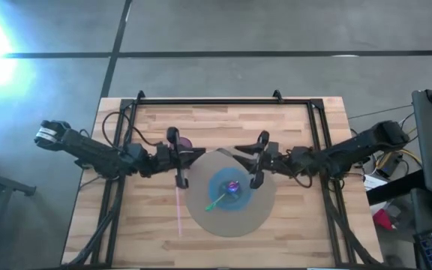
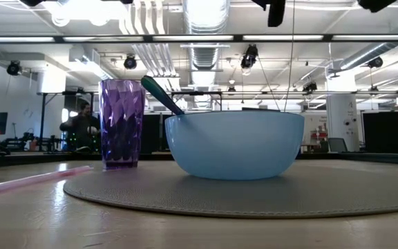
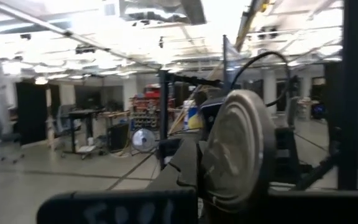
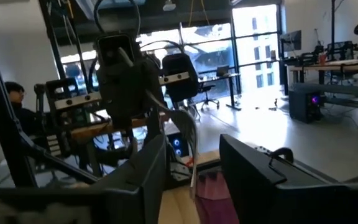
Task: Pick & Place Utensil
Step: Put the purple spoon into the bowl
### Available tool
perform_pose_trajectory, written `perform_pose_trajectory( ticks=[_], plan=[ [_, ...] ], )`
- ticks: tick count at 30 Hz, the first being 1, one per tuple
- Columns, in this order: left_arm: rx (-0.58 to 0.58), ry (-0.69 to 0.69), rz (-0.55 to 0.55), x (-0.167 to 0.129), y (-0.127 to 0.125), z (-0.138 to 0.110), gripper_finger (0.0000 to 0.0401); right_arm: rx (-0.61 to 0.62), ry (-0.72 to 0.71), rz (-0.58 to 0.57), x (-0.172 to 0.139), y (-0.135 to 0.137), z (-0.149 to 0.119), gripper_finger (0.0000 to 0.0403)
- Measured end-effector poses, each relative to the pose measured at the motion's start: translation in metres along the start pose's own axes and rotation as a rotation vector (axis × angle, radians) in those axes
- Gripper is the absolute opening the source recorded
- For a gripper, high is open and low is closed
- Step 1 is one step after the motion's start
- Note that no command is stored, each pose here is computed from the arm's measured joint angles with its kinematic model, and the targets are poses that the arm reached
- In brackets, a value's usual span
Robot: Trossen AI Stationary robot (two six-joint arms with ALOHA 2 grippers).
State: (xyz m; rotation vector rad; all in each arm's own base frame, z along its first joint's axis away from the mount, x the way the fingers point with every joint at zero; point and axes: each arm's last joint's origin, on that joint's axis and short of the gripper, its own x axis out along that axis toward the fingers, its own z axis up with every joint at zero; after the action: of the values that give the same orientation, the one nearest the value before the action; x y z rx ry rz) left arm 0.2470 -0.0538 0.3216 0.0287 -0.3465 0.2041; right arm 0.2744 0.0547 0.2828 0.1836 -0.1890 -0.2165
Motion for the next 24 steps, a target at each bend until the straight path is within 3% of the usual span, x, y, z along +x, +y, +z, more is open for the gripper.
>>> perform_pose_trajectory(
  ticks=[14, 24],
  plan=[
    [-0.191, 0.032, 0.236, -0.009, -0.012, 0.004, 0.0000, -0.104, 0.139, -0.018, -0.053, -0.022, 0.049, 0.0158],
    [-0.214, 0.099, 0.374, -0.011, -0.048, 0.002, 0.0000, -0.101, 0.213, -0.030, -0.067, -0.028, 0.052, 0.0162]
  ],
)
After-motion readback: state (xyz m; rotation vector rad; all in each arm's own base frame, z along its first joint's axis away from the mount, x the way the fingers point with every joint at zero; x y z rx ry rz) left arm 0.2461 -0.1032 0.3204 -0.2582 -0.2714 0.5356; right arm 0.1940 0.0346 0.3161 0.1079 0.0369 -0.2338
